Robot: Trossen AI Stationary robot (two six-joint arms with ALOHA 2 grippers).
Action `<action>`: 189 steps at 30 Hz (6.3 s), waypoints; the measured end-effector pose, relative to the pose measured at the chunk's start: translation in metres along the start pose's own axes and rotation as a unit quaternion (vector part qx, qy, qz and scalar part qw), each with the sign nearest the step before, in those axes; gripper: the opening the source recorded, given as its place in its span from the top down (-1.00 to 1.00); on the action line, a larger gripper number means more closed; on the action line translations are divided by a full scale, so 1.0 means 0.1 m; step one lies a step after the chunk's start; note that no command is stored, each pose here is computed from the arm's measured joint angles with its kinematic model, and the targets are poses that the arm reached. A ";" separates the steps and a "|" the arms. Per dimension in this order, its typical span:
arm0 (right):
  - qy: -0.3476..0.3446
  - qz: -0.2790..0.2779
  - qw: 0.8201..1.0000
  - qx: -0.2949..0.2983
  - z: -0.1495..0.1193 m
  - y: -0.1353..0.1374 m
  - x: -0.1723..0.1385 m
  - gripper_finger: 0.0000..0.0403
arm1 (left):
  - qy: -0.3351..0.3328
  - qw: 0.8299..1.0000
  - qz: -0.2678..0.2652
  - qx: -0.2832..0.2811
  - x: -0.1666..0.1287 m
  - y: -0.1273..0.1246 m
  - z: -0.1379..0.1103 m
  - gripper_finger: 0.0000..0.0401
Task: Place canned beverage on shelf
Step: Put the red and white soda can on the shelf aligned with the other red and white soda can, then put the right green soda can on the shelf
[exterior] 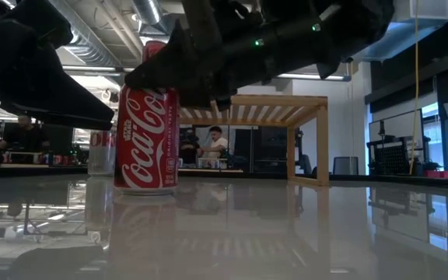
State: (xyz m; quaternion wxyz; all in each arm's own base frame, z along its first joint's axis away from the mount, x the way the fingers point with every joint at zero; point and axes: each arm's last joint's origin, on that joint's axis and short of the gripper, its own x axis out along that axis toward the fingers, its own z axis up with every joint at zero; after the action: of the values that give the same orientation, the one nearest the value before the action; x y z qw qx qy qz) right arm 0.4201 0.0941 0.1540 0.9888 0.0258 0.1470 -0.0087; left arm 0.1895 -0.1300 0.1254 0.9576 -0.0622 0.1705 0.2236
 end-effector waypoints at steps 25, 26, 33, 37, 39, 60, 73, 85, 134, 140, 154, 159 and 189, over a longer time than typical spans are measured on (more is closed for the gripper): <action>-0.008 0.009 1.000 0.009 0.00 0.00 0.00 -0.62 | 0.011 1.000 -0.012 -0.001 0.00 -0.01 -0.01 -0.96; -0.011 0.010 1.000 0.006 0.01 0.00 0.00 -0.62 | 0.012 1.000 -0.013 -0.002 0.00 -0.01 -0.01 -0.96; -0.004 0.024 1.000 0.004 0.00 0.00 0.01 -0.62 | 0.017 1.000 -0.019 -0.003 0.00 -0.01 -0.01 -0.96; -0.007 0.023 1.000 0.004 0.00 0.01 0.00 -0.66 | 0.017 1.000 -0.019 -0.003 0.00 -0.01 -0.01 -0.96; 0.001 0.018 1.000 0.002 -0.02 0.00 0.00 -0.74 | 0.017 1.000 -0.019 -0.003 0.00 -0.01 -0.01 -0.96; -0.002 -0.013 1.000 -0.008 -0.01 -0.02 0.01 -0.76 | 0.017 1.000 -0.019 -0.003 0.00 -0.01 -0.01 -0.96; -0.003 -0.014 1.000 -0.014 -0.01 -0.01 0.00 -0.40 | 0.022 0.999 -0.026 -0.002 0.00 -0.02 -0.01 -0.96; -0.007 -0.001 1.000 -0.015 0.17 0.06 -0.13 -0.40 | 0.031 0.999 -0.038 0.000 0.00 -0.03 -0.01 -0.96; -0.062 -0.178 0.981 -0.037 1.70 -1.07 -1.07 -0.40 | 0.034 0.999 -0.041 -0.003 0.00 -0.03 -0.02 -0.97; -0.059 -0.184 0.981 -0.004 1.61 -1.47 -0.95 -0.40 | 0.033 0.999 -0.042 -0.004 0.00 -0.03 -0.01 -0.97; -0.079 -0.181 0.980 0.013 1.49 -1.70 -0.74 -0.40 | 0.034 0.999 -0.042 -0.003 0.00 -0.03 -0.02 -0.97; -0.085 -0.180 0.980 0.013 1.47 -1.71 -0.69 -0.47 | 0.034 0.999 -0.042 -0.003 0.00 -0.03 -0.02 -0.97; -0.087 -0.183 0.977 -0.060 1.81 -1.54 -1.20 -0.86 | 0.043 0.998 -0.055 -0.007 0.00 -0.04 -0.02 -0.97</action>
State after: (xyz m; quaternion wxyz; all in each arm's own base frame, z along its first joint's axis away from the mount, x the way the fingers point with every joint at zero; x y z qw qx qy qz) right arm 0.3543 -0.0684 0.3543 0.9791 -0.0613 0.0632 -0.1834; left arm 0.1906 -0.1339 0.1239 0.9597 -0.0879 0.2066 0.1691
